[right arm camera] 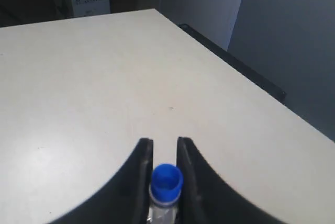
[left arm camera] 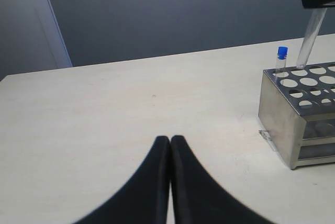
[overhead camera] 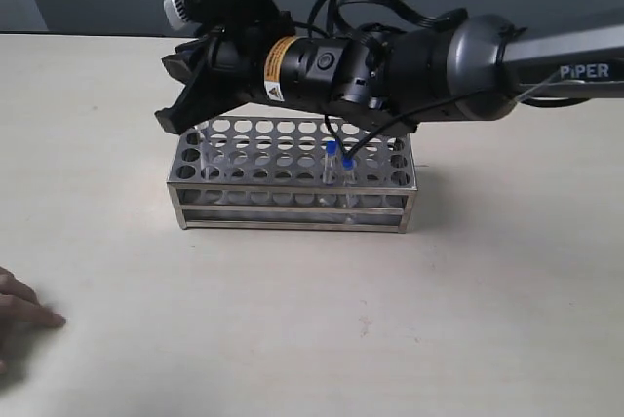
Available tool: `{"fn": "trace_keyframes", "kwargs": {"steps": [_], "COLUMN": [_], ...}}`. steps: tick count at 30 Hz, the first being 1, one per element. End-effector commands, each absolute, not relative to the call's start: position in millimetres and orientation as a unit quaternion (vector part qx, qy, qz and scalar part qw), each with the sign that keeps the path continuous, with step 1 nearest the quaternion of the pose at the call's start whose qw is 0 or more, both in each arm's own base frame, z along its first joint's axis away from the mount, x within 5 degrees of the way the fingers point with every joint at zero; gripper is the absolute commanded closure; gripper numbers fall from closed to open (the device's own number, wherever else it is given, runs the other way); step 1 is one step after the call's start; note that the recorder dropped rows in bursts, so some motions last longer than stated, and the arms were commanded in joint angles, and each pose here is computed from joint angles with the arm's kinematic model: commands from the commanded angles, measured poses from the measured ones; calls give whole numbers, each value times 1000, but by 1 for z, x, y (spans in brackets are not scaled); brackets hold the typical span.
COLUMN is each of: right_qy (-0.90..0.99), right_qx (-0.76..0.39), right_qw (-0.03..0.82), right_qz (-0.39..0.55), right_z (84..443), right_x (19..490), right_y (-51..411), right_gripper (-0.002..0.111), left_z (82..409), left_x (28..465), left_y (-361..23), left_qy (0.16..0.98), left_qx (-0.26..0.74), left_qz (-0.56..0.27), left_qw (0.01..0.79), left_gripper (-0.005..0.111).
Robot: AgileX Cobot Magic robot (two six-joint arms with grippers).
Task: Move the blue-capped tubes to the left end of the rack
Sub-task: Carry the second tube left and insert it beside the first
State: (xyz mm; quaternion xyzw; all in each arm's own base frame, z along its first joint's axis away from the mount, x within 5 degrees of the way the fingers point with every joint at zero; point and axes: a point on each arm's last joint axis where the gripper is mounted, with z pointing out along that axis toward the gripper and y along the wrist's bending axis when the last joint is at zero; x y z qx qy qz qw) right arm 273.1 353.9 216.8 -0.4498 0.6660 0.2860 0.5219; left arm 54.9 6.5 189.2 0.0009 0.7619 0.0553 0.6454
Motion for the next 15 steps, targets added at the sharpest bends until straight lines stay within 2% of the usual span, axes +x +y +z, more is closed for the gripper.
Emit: {"fn": "trace_keyframes", "kwargs": {"steps": [1, 15], "right_qy": [675, 673], "right_qx": [-445, -448], "right_qw": [513, 507], "right_qz": [288, 298], "right_z": [210, 193], "right_x": [275, 278], "right_y": [357, 363], "right_gripper": [108, 108], "left_z": [191, 191], "left_x": [55, 55], "left_y": [6, 6], "left_qy": [759, 759], "left_qx": [1, 1], "left_qz": [51, 51], "left_qw": [649, 649], "left_gripper": [106, 106]}}
